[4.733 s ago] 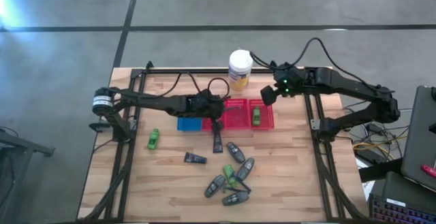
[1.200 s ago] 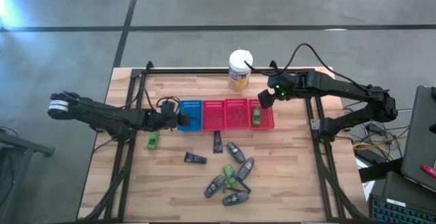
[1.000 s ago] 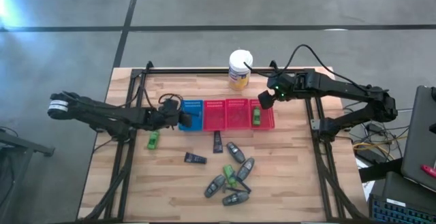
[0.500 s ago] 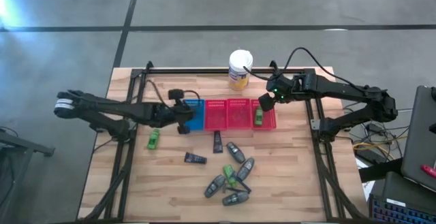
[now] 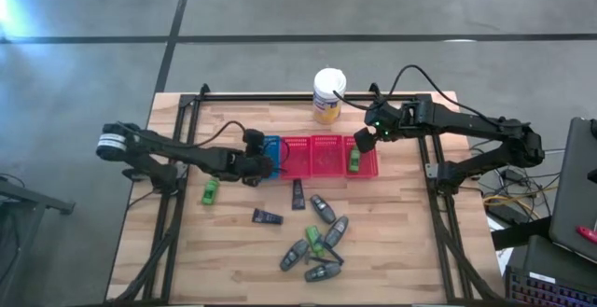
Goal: Pick & Place Travel size toiletries
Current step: Put the blue razor into the blue bin, then put the green shampoo into the right red bin
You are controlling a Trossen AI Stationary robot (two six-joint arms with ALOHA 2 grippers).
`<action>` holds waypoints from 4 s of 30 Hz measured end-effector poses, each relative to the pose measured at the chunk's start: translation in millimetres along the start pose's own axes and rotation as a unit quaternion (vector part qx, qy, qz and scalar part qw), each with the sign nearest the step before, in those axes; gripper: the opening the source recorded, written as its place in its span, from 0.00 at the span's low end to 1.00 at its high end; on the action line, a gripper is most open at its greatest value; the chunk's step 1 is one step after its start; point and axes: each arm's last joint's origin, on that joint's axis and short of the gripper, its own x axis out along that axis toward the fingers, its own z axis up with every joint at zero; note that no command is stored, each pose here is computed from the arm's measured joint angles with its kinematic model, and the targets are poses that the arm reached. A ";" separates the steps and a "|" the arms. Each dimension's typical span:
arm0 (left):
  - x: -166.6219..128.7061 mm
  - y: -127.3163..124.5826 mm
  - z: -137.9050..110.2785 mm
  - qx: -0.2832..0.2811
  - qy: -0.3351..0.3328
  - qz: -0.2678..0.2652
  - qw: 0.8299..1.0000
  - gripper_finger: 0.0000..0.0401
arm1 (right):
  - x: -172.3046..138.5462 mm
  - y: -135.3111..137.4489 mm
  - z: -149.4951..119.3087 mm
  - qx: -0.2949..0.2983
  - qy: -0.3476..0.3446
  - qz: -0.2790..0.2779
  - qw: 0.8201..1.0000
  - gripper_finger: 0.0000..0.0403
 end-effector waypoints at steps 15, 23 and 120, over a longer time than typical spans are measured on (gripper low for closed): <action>-6.6 0.8 5.6 -0.052 -0.035 -0.109 0.992 0.17 | 0.0 -0.2 -0.2 -0.001 0.001 -0.001 1.000 0.84; -5.1 3.7 2.7 -0.025 -0.005 -0.036 0.999 0.34 | 0.0 -0.2 -0.3 -0.005 0.001 -0.001 1.000 0.80; -69.8 -2.4 -79.5 -0.423 0.290 -0.263 0.817 0.42 | 27.9 31.7 -123.0 -0.026 0.176 0.058 0.982 0.83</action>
